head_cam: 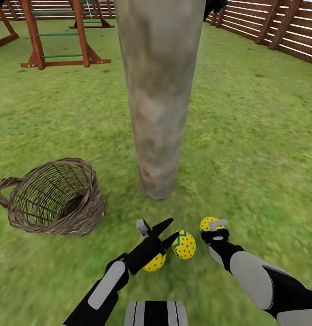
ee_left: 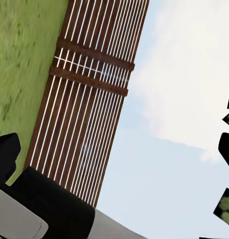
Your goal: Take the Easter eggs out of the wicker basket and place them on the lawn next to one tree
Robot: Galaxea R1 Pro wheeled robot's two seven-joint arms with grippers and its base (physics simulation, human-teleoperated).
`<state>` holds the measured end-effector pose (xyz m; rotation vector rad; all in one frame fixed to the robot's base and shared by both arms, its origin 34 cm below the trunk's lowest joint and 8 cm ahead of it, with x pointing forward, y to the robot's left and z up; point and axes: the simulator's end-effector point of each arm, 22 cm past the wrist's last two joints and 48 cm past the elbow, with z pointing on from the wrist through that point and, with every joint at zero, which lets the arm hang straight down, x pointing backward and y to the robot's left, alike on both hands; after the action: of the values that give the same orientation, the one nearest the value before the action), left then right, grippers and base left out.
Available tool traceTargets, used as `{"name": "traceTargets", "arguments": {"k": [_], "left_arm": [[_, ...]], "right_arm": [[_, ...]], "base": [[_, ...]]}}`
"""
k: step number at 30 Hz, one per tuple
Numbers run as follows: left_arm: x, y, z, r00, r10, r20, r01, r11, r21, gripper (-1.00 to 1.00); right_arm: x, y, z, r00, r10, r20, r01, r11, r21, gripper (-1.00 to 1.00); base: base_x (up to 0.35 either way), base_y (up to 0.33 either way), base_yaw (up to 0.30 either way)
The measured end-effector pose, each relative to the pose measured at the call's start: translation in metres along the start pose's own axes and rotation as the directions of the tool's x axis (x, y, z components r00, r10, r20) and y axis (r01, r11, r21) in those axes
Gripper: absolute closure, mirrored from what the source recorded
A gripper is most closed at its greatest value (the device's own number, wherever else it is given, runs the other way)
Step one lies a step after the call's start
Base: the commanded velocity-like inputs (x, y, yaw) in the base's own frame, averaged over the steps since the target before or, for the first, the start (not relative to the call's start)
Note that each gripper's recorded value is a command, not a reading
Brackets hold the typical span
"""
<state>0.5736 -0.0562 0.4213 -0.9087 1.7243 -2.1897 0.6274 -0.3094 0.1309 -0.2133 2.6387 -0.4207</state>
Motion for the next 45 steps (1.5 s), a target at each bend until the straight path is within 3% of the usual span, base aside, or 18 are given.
{"name": "traceTargets", "arguments": {"k": [10, 12, 18, 32, 33, 45], "left_arm": [[-0.001, 0.004, -0.001, 1.0, -0.009, 0.003, 0.009, 1.0, 0.002, -1.0], [-0.002, 0.008, -0.002, 1.0, -0.015, 0.004, 0.015, 1.0, -0.004, -1.0], [-0.001, 0.022, -0.004, 0.999, -0.035, 0.003, 0.035, 0.999, -0.022, -1.0], [0.001, 0.023, -0.003, 0.999, -0.038, -0.001, 0.038, 0.999, -0.022, -1.0], [0.001, 0.023, -0.003, 0.999, -0.038, -0.001, 0.038, 0.999, -0.022, -1.0], [0.003, 0.011, 0.0, 1.0, -0.017, -0.006, 0.017, 1.0, -0.011, -1.0]], "right_arm": [[0.009, 0.005, 0.004, 1.0, -0.007, -0.015, 0.007, 1.0, -0.007, 1.0], [0.009, 0.005, 0.006, 0.999, -0.033, -0.012, 0.032, 0.999, -0.004, 1.0], [0.002, -0.002, 0.016, 1.0, -0.024, 0.011, 0.024, 1.0, 0.018, 1.0], [0.0, -0.003, 0.016, 1.0, -0.021, 0.014, 0.021, 1.0, 0.016, 1.0], [0.0, -0.003, 0.016, 1.0, -0.022, 0.014, 0.021, 1.0, 0.016, -1.0], [0.008, 0.006, 0.006, 1.0, -0.027, -0.009, 0.027, 1.0, -0.011, -1.0]], "base": [[0.008, -0.002, 0.0], [0.0, 0.0, 0.0], [0.0, 0.0, 0.0], [0.0, 0.0, 0.0], [0.0, 0.0, 0.0], [0.0, 0.0, 0.0]]}}
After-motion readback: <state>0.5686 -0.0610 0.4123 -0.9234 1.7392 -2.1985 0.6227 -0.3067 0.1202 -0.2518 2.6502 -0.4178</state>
